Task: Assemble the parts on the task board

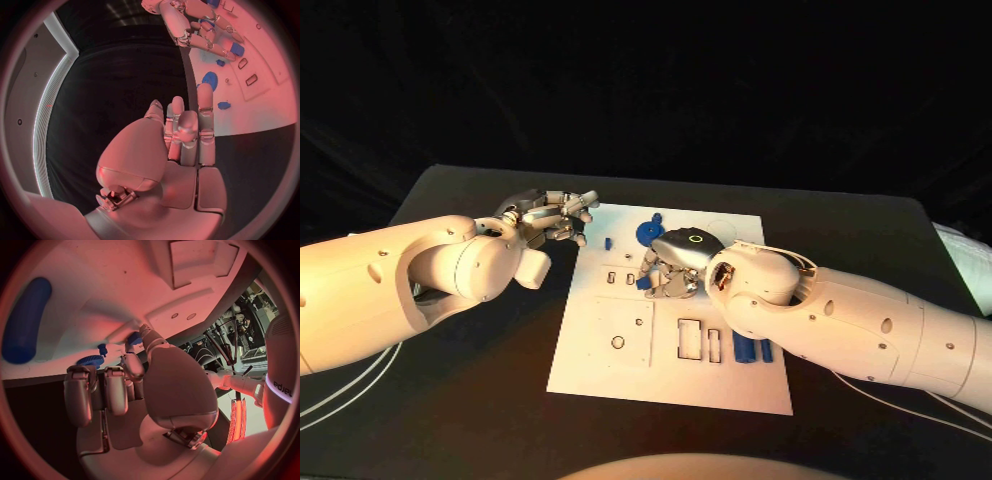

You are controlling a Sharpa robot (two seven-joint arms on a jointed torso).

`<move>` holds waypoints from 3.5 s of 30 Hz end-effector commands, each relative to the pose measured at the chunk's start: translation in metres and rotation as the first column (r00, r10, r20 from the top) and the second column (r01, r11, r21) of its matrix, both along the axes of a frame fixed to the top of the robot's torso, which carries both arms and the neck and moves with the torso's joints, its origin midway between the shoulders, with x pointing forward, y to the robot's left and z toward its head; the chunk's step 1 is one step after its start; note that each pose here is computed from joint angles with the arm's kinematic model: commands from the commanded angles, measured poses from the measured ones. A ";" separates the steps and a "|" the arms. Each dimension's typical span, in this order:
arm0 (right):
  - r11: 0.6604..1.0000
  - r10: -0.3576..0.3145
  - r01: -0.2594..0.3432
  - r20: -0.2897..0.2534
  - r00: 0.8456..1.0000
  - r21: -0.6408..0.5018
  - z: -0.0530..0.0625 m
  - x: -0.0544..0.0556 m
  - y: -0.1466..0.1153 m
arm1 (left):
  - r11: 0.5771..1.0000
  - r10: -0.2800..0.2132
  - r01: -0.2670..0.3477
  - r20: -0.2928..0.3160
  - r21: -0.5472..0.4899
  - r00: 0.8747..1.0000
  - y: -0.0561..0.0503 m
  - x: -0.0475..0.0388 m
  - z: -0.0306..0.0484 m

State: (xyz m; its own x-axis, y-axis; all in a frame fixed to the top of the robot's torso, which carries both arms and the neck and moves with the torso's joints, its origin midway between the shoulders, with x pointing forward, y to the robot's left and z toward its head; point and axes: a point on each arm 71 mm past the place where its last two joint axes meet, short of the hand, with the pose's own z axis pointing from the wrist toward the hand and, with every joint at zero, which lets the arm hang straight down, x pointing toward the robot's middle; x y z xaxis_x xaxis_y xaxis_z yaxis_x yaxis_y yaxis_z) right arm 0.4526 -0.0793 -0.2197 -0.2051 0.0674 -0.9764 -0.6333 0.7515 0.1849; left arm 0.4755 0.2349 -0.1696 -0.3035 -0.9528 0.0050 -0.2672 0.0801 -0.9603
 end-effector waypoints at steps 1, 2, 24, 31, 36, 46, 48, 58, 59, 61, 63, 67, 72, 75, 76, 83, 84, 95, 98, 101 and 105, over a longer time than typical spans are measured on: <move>0.999 -0.004 0.004 0.002 1.000 -0.039 -0.005 -0.001 -0.002 | 1.000 -0.023 0.023 0.005 0.001 1.000 -0.002 -0.0004 0.0005; 0.999 -0.001 0.001 -0.001 1.000 -0.039 -0.006 -0.002 -0.002 | 1.000 -0.023 0.023 0.005 0.002 1.000 -0.002 -0.0004 0.0005; 1.000 -0.011 0.010 -0.030 1.000 -0.016 -0.008 -0.006 -0.003 | 1.000 -0.025 0.025 0.002 0.008 1.000 -0.002 -0.0007 0.0002; 0.988 -0.061 0.059 0.004 0.998 0.143 0.001 -0.007 -0.005 | 0.999 -0.038 0.038 0.008 0.011 0.999 -0.004 -0.0014 0.0004; 0.970 -0.075 0.069 0.014 0.997 0.235 0.010 -0.011 -0.007 | 0.998 -0.059 0.059 0.018 0.026 0.998 -0.005 -0.0025 0.0003; 0.956 -0.097 0.089 0.013 0.995 0.279 0.024 -0.016 -0.016 | 0.982 -0.132 0.126 0.034 0.139 0.991 -0.009 -0.0060 -0.0012; 0.956 -0.100 0.092 0.013 0.995 0.278 0.025 -0.016 -0.017 | 0.976 -0.144 0.136 0.034 0.168 0.989 -0.009 -0.0065 -0.0021; 0.959 -0.102 0.089 0.033 0.994 0.267 0.030 -0.022 -0.017 | 0.901 -0.238 0.235 -0.037 0.365 0.971 -0.017 -0.0146 -0.0203; 0.960 -0.103 0.090 0.036 0.994 0.266 0.030 -0.022 -0.017 | 0.893 -0.248 0.245 -0.042 0.377 0.968 -0.019 -0.0154 -0.0214; 0.960 -0.105 0.090 0.045 0.993 0.265 0.032 -0.023 -0.017 | 0.877 -0.270 0.269 -0.054 0.399 0.961 -0.023 -0.0172 -0.0235; 0.960 -0.107 0.089 0.053 0.993 0.266 0.033 -0.024 -0.016 | 0.868 -0.281 0.282 -0.062 0.410 0.958 -0.027 -0.0182 -0.0246; 0.960 -0.106 0.086 0.063 0.992 0.268 0.034 -0.026 -0.015 | 0.856 -0.291 0.294 -0.074 0.425 0.954 -0.032 -0.0191 -0.0262; 0.960 -0.103 0.081 0.066 0.993 0.266 0.035 -0.027 -0.014 | 0.851 -0.293 0.297 -0.078 0.433 0.953 -0.036 -0.0190 -0.0272; 0.961 -0.101 0.081 0.065 0.993 0.263 0.035 -0.028 -0.013 | 0.851 -0.293 0.297 -0.077 0.434 0.953 -0.037 -0.0189 -0.0272; 0.962 -0.101 0.081 0.064 0.993 0.261 0.035 -0.028 -0.013 | 0.851 -0.293 0.297 -0.076 0.434 0.953 -0.038 -0.0189 -0.0272; 0.965 -0.099 0.081 0.061 0.993 0.248 0.033 -0.027 -0.013 | 0.855 -0.293 0.294 -0.071 0.428 0.954 -0.041 -0.0188 -0.0268; 0.966 -0.099 0.080 0.062 0.993 0.247 0.033 -0.027 -0.013 | 0.855 -0.292 0.294 -0.071 0.427 0.954 -0.041 -0.0188 -0.0268; 0.968 -0.098 0.080 0.064 0.993 0.239 0.033 -0.027 -0.013 | 0.877 -0.277 0.295 -0.101 0.379 0.955 -0.041 -0.0190 -0.0283; 0.968 -0.097 0.079 0.065 0.993 0.240 0.033 -0.027 -0.012 | 0.878 -0.278 0.297 -0.105 0.375 0.955 -0.042 -0.0191 -0.0285; 0.967 -0.096 0.077 0.068 0.993 0.244 0.034 -0.028 -0.012 | 0.875 -0.282 0.300 -0.106 0.379 0.954 -0.042 -0.0193 -0.0286; 0.965 -0.095 0.074 0.073 0.993 0.252 0.035 -0.029 -0.011 | 0.872 -0.286 0.305 -0.108 0.383 0.952 -0.042 -0.0194 -0.0288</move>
State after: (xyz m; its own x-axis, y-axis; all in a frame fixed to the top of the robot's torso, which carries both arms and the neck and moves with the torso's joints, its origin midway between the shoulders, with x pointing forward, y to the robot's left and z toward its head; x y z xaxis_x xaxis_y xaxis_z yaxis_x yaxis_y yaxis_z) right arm 0.4250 -0.0918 -0.1854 -0.1174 0.3308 -0.9364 -0.5841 0.7395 0.3345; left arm 0.4573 0.1946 -0.1976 -0.5635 -0.7521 -0.3417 -0.2093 0.5302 -0.8217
